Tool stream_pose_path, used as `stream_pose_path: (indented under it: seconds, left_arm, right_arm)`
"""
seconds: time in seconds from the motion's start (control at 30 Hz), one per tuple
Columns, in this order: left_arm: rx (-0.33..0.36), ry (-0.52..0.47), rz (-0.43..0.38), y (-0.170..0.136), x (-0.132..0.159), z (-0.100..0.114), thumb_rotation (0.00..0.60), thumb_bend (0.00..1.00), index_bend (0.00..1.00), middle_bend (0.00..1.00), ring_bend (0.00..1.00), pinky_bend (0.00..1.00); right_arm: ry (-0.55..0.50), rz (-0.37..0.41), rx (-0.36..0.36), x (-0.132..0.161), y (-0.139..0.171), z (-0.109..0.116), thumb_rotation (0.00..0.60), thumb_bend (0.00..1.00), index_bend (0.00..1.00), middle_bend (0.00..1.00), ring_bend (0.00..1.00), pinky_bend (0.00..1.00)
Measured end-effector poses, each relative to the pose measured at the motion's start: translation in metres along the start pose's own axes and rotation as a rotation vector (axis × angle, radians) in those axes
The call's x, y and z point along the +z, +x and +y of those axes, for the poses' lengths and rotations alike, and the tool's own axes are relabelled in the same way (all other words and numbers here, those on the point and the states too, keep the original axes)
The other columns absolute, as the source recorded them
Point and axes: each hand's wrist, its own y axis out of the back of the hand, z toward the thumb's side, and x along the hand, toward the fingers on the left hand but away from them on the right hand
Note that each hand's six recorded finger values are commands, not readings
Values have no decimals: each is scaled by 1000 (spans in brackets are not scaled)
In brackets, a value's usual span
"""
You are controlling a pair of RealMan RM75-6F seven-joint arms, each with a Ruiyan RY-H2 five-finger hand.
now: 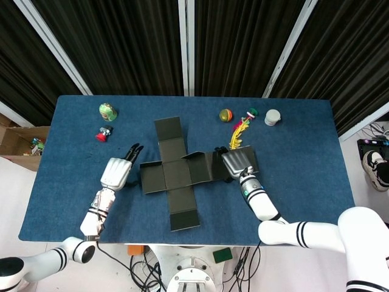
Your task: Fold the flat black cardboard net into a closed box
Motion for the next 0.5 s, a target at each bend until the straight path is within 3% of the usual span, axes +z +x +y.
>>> stream_pose_path:
  seconds: [0.3, 0.5]
  left_arm:
    - [-17, 53, -6, 7, 1, -8, 600, 0, 26, 46, 596, 959]
    - [-30, -165, -13, 8, 16, -8, 600, 0, 27, 47, 591, 955]
  right_arm:
    - [-1, 5, -1, -1, 1, -2, 600, 276, 349, 319, 726, 941]
    - [39, 34, -23, 4, 2, 2, 600, 276, 349, 322, 726, 941]
